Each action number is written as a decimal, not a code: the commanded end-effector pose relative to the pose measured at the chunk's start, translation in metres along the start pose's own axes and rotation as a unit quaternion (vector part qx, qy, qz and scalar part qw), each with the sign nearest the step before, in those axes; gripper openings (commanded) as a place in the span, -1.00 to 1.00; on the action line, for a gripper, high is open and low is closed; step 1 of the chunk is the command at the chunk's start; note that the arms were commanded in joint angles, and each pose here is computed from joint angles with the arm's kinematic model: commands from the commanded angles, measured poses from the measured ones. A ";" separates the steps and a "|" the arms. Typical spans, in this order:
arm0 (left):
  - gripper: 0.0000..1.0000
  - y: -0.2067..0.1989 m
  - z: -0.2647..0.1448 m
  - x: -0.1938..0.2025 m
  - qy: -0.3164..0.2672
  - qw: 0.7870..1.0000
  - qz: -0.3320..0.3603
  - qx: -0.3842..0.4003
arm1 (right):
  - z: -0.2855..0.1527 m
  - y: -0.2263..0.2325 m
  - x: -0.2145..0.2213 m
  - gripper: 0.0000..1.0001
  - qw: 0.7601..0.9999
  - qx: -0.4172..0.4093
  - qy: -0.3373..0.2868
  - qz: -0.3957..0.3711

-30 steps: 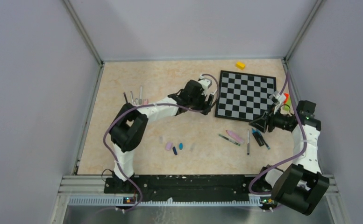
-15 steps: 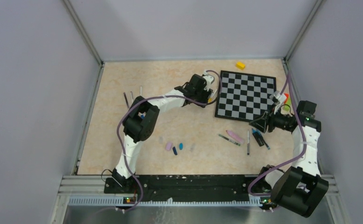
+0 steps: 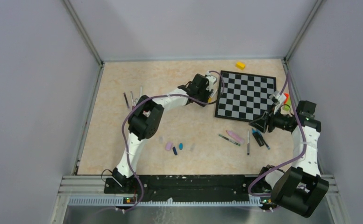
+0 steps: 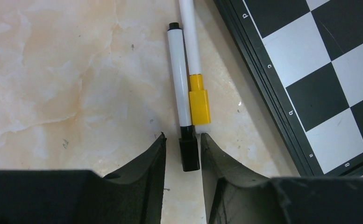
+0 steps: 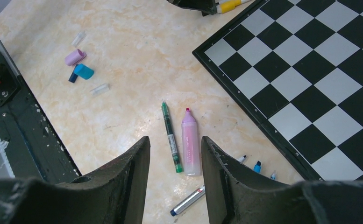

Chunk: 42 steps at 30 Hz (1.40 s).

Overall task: Open the pen caps
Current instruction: Pick up the pen from the center of the board.

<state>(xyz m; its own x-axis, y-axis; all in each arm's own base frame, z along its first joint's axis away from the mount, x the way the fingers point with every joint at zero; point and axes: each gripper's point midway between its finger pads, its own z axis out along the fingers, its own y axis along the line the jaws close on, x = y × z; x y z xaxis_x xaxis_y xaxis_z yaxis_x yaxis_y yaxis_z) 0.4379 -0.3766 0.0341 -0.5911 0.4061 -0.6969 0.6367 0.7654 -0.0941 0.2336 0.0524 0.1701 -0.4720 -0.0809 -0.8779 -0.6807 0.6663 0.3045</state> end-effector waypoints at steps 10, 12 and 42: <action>-0.66 0.006 -0.006 -0.007 0.001 1.000 0.013 -0.023 | -0.001 0.001 -0.010 -0.13 1.000 0.001 -0.010 -0.024; -0.76 0.013 -0.011 -0.007 0.004 0.999 0.007 -0.045 | -0.001 0.001 -0.010 -0.13 1.000 0.001 -0.010 -0.025; -1.00 -0.173 -0.268 0.103 -0.090 0.878 -0.220 0.416 | 0.019 0.109 0.023 0.25 0.860 -0.249 -0.069 -0.441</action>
<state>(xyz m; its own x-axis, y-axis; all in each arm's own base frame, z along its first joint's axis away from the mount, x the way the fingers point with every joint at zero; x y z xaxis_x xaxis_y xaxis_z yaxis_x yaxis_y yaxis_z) 0.1640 -0.3151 0.1153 -0.8171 0.0862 -0.5700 0.5507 0.4092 -0.7275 0.1605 0.1188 0.1567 0.0763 -0.3169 -0.9454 -0.9770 0.1655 -0.1343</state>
